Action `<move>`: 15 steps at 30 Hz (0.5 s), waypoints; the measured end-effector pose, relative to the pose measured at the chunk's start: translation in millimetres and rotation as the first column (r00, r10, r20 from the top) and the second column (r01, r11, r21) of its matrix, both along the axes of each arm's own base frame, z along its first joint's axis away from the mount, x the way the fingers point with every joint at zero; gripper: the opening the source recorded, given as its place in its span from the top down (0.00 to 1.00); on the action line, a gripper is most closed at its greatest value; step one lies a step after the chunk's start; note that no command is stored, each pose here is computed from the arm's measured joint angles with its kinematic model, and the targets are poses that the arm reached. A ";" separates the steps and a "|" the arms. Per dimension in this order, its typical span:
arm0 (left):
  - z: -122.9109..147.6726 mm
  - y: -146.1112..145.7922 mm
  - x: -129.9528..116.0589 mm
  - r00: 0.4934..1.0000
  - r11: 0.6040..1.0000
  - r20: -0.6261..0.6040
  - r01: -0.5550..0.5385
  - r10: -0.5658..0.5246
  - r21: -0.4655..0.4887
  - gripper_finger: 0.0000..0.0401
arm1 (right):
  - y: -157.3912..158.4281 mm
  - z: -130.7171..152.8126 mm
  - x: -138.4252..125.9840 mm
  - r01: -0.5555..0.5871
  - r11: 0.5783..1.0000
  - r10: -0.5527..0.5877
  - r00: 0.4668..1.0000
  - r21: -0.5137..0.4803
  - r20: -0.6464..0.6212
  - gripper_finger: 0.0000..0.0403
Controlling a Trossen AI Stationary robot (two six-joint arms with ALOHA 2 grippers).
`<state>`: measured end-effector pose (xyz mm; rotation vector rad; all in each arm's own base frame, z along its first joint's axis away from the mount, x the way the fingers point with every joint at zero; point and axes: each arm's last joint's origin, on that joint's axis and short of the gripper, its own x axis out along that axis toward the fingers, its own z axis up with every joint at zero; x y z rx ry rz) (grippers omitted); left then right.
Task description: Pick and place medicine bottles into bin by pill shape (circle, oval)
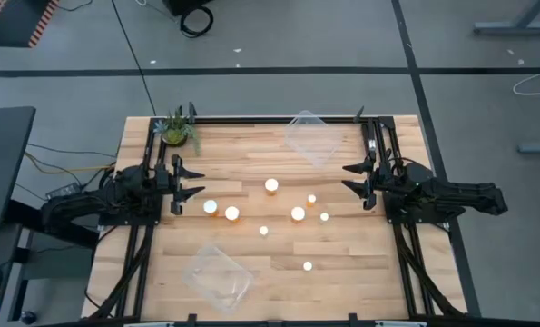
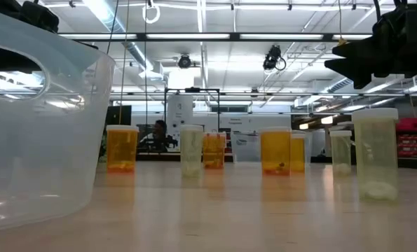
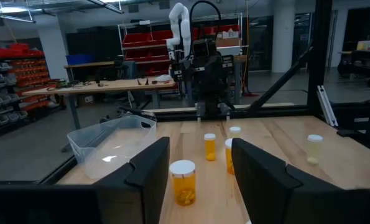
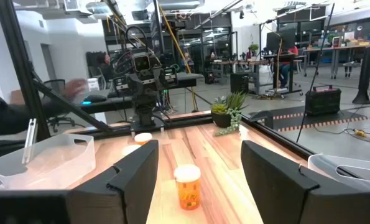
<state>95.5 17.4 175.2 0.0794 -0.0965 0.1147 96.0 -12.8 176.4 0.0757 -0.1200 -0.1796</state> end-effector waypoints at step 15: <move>0.0 0.0 0.0 1.000 1.000 0.000 0.000 0.000 0.000 0.55 | 0.0 0.1 0.0 0.000 1.000 0.000 1.000 0.000 0.000 0.41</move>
